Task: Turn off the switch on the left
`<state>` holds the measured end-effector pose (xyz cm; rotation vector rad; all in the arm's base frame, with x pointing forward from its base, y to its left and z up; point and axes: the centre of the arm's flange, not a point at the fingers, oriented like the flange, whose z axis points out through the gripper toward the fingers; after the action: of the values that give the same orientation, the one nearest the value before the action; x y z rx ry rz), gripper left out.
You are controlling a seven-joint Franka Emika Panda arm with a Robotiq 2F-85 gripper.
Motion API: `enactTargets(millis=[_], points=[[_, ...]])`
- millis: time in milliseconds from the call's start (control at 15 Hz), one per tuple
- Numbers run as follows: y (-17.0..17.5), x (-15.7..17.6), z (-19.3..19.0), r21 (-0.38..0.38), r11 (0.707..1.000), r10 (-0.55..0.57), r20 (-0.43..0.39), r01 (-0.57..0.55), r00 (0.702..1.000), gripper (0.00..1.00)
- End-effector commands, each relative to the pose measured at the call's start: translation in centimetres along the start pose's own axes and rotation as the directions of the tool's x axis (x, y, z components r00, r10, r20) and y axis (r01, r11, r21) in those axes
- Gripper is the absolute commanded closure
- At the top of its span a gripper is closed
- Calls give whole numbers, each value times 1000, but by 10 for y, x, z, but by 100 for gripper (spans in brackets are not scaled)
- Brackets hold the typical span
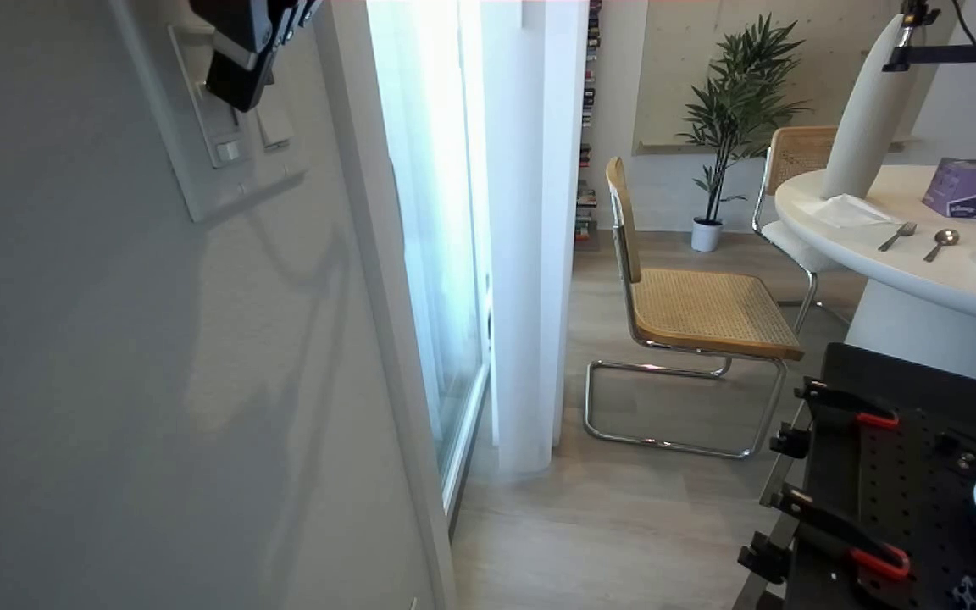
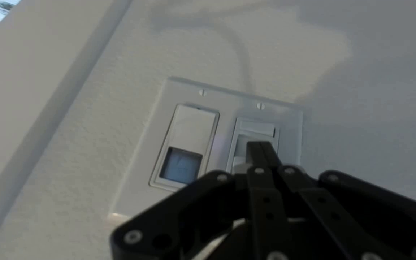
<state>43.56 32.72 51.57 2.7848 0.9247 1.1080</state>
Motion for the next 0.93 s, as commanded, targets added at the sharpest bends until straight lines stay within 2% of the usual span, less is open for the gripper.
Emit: enactTargets(millis=[0,867], points=[[1,14,21,4,1000,17,-13,-17,1000,100],[2,13,30,7,1000,20,4,-20,1000,100]])
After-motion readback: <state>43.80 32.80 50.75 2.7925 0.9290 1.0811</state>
